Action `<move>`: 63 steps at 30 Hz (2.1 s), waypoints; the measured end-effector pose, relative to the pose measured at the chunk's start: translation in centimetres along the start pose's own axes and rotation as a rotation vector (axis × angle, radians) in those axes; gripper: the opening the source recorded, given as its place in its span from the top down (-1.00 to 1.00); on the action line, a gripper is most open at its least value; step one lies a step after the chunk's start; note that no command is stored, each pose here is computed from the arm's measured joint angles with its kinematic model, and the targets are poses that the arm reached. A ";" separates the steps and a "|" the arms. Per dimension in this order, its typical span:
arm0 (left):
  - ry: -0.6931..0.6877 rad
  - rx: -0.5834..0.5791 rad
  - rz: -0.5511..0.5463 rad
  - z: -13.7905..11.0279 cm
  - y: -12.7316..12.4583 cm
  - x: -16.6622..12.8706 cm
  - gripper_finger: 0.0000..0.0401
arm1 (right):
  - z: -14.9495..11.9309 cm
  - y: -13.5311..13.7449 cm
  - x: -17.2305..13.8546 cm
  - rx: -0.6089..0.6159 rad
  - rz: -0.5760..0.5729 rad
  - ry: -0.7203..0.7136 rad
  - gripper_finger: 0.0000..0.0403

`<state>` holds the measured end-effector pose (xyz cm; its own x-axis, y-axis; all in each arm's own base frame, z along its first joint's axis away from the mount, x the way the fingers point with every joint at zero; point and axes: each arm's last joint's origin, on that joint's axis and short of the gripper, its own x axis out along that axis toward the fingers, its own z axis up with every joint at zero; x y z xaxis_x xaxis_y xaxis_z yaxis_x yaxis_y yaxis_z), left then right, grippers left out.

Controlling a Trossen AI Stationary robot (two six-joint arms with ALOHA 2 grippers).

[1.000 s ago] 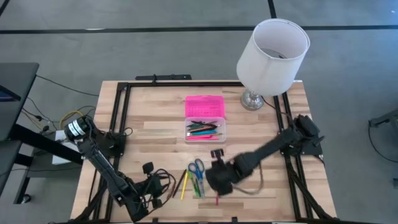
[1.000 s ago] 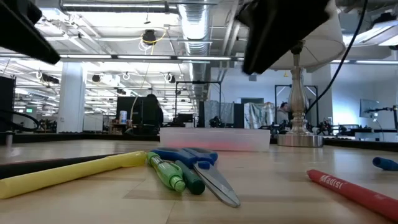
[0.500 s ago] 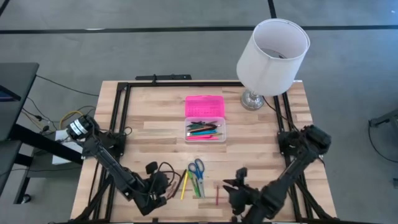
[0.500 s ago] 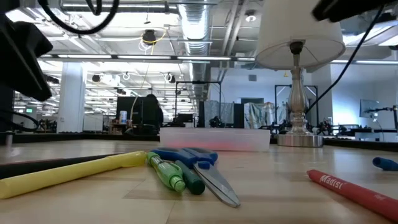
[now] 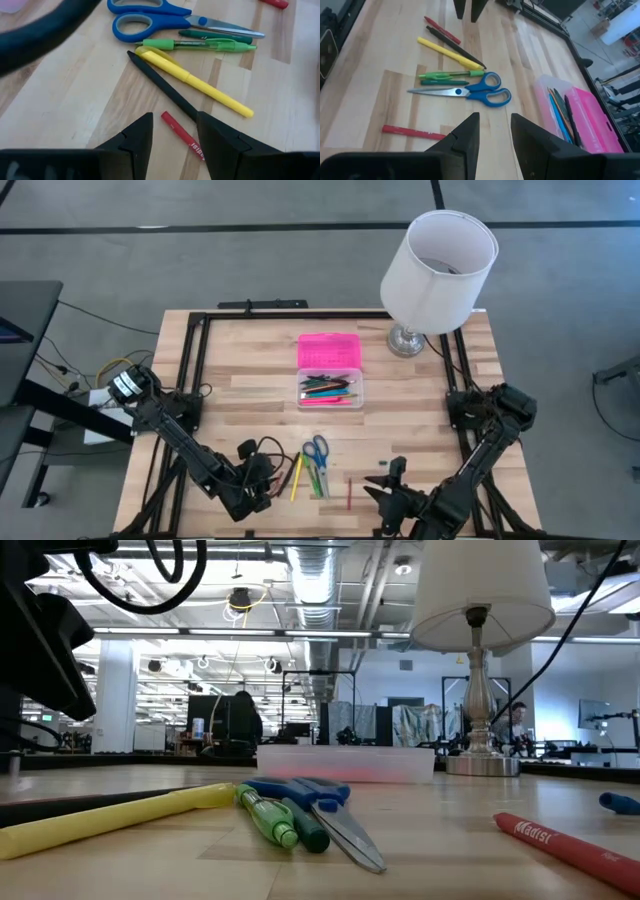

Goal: Pick & place school supplies into a supply box
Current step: Put the left red crayon into the supply box

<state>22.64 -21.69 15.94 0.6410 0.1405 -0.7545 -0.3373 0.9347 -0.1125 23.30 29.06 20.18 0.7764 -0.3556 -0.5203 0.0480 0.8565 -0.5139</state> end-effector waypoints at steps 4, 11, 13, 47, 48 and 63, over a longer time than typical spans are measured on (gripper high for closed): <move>-0.006 0.001 0.005 0.0 0.0 0.0 0.21 | 0.1 0.0 0.0 0.010 0.003 -0.005 0.47; 0.079 0.021 -0.005 -1.8 -0.7 2.4 0.21 | 0.1 0.1 0.0 0.023 0.007 -0.008 0.47; 0.085 0.024 -0.001 -2.0 -0.7 2.6 0.21 | 0.1 0.1 -0.1 0.023 0.008 -0.009 0.47; 0.490 -0.097 0.135 -0.9 1.0 3.5 0.22 | 0.3 0.1 0.0 0.038 0.014 -0.014 0.47; 0.506 -0.089 0.137 -0.7 1.0 3.5 0.22 | 0.3 0.1 0.0 0.038 0.014 -0.014 0.47; 0.595 0.011 0.112 0.2 1.7 3.8 0.84 | 0.3 0.1 0.0 0.038 0.014 -0.014 0.47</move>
<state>24.68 -19.52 13.03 0.1053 0.0342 -0.9939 -0.3713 0.9285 -0.0074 23.45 29.26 20.31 0.7856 -0.3386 -0.5178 0.0604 0.8749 -0.4805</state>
